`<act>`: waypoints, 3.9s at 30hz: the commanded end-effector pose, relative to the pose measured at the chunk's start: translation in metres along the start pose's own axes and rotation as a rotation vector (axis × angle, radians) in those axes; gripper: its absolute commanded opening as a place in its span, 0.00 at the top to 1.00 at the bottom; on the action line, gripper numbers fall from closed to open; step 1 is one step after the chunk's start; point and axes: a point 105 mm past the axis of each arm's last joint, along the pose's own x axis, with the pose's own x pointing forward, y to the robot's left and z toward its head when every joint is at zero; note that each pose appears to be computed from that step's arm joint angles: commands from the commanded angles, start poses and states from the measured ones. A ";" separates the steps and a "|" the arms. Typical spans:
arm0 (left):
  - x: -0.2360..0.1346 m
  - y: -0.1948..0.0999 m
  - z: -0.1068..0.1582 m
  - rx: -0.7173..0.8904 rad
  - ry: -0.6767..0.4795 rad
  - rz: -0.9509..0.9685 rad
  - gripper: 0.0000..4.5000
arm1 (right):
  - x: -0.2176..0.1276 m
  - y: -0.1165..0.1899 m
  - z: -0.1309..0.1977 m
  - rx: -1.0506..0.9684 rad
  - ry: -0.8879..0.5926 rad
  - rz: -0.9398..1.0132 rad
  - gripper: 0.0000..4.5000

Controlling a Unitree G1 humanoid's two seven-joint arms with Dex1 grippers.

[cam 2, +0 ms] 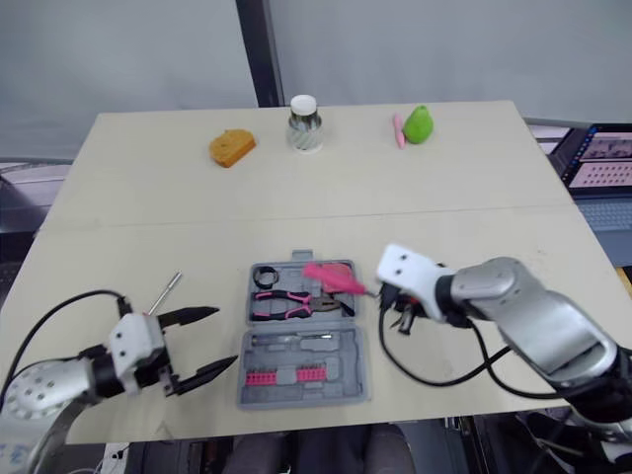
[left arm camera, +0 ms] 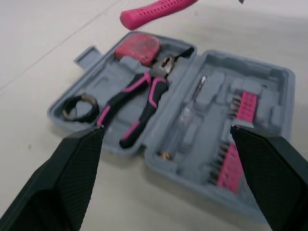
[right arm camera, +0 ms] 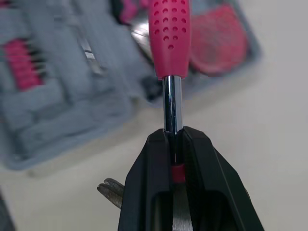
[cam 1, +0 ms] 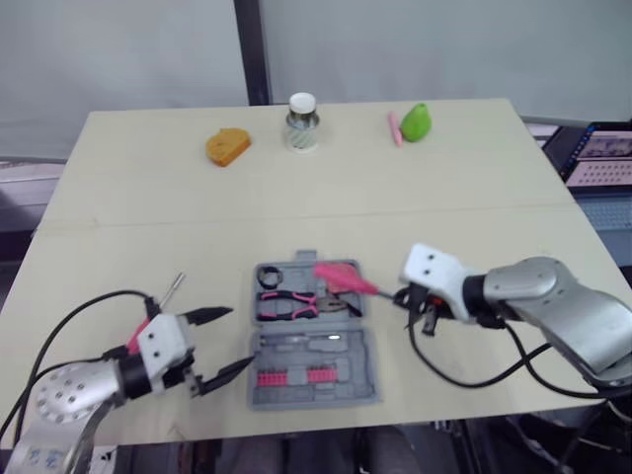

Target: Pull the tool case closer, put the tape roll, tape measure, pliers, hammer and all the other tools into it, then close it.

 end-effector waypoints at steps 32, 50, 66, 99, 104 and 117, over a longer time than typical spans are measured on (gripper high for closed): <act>-0.035 -0.046 -0.017 -0.080 0.018 0.042 0.00 | 0.056 0.043 0.038 -0.227 0.191 0.175 0.99; -0.031 -0.044 -0.017 -0.085 0.019 0.040 0.00 | 0.062 0.044 0.038 -0.265 0.210 0.168 0.99; -0.029 -0.044 -0.018 -0.086 0.022 0.047 0.00 | 0.065 0.046 0.042 -0.273 0.195 0.172 0.99; -0.012 -0.028 -0.020 -0.062 -0.013 0.065 0.00 | 0.060 0.028 0.085 -0.065 -0.439 0.065 0.14; 0.002 -0.016 -0.016 -0.017 -0.048 0.065 0.00 | 0.077 0.042 0.059 0.002 -0.571 0.162 0.64; 0.007 -0.008 -0.016 0.018 -0.059 0.077 0.00 | 0.107 0.054 0.042 0.024 -0.506 0.294 1.00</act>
